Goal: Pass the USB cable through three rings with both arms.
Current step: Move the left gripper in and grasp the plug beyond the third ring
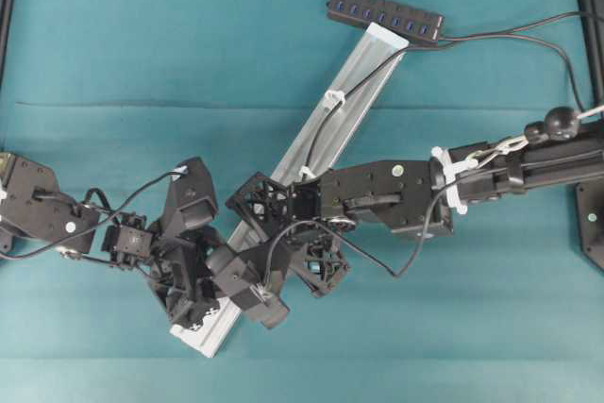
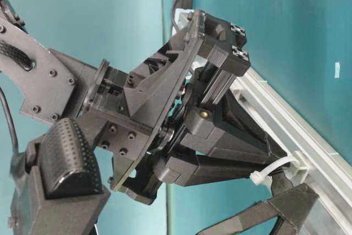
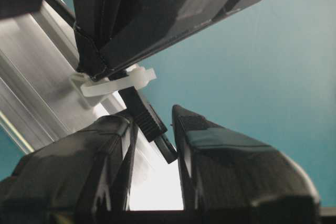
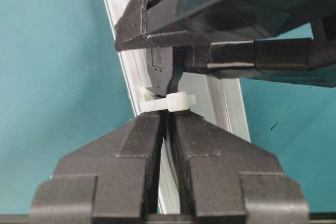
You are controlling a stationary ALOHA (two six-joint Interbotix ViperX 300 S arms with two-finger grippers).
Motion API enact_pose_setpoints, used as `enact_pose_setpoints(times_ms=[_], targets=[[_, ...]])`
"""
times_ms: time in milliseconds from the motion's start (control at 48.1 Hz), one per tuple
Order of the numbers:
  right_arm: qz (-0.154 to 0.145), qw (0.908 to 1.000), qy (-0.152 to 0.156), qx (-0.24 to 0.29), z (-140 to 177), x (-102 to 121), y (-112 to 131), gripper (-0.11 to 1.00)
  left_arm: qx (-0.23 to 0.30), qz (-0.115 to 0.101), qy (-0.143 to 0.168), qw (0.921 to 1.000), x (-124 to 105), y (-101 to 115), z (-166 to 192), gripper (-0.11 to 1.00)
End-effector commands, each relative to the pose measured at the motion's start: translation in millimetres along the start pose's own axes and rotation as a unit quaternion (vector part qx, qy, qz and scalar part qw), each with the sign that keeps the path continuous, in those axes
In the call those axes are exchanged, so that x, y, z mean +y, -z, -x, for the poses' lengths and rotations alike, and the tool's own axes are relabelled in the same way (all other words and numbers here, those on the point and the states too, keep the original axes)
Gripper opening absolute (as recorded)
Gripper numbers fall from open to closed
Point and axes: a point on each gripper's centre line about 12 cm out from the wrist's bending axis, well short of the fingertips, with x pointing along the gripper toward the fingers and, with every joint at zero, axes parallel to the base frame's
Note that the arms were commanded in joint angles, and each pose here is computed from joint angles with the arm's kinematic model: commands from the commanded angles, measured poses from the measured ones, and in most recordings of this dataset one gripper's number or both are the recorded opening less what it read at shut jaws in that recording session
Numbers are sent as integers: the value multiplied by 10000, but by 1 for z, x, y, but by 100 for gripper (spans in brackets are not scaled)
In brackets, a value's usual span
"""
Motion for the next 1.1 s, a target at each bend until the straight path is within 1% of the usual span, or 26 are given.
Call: enact_pose_setpoints(times_ms=[0,229,769,832,894,998,1081], targets=[[-80,9999,90,-104,1,-2,-3,10,-200,-39,179,9996,-10,-10,2,23],[-125,9997,173,-137,1,-5,0,10,-187,-46,172,9997,-9,-9,3,23],[-157,9998,77,-41,0,-2,5,11,-115,-46,114,9999,-7,-7,3,22],[-157,9999,65,-21,0,-3,6,16,-121,-46,119,9998,-7,-7,3,21],[-156,9999,52,-12,1,-3,6,28,-111,-42,119,9999,-7,-6,3,21],[-155,9999,16,17,1,-2,6,50,-118,-28,122,9999,-7,-7,3,20],[-148,9999,41,-1,3,-2,6,69,-127,-31,124,9998,-8,-8,3,16]])
